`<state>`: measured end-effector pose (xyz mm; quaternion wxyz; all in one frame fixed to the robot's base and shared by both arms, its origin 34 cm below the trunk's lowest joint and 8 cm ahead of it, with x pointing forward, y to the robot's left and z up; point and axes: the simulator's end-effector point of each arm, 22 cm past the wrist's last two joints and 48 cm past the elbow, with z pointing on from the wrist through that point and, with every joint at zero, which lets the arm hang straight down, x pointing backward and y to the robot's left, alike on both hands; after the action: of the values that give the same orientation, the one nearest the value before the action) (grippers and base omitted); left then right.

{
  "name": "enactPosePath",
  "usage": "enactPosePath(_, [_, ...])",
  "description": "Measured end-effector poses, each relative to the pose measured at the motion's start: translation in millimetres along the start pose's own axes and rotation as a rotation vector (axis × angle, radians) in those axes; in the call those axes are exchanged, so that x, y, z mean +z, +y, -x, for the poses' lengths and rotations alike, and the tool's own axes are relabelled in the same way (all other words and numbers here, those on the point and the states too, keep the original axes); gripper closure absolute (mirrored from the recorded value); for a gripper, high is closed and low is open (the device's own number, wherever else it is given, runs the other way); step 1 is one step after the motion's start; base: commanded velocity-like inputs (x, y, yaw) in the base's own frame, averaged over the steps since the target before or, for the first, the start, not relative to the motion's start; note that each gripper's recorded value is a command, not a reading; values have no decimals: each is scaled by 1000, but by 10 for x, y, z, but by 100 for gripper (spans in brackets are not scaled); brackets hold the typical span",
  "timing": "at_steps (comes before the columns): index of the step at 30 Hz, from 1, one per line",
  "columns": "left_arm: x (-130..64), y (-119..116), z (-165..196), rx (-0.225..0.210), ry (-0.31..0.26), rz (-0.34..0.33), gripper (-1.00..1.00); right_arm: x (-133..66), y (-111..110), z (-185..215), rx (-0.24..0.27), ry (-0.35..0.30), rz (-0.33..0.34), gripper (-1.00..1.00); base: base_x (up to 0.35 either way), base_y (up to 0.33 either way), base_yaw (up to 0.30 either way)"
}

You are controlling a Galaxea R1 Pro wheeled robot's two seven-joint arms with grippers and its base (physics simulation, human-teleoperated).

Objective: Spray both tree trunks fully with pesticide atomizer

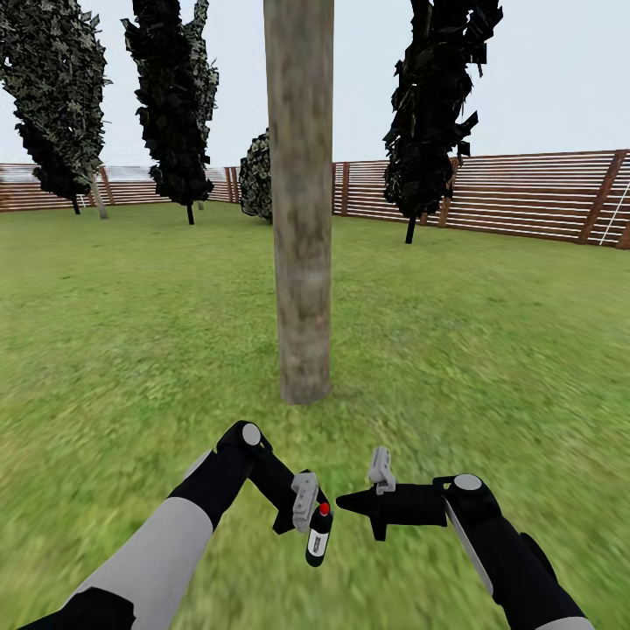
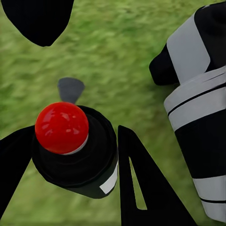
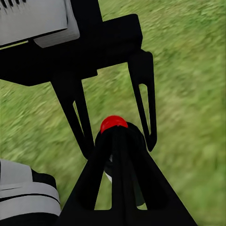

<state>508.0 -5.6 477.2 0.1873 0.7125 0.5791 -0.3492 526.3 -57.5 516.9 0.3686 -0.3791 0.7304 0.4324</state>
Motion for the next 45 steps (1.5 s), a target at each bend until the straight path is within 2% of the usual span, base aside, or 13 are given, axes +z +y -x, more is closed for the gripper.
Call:
enactPosePath(36, [20,0,52,5,-7,-2,100,0,0,-2,1,0,0,100,0,0,0])
enactPosePath(45, [16,3,154,5,-54,-1,100,2,0,-4,1,0,0,100,0,0,0])
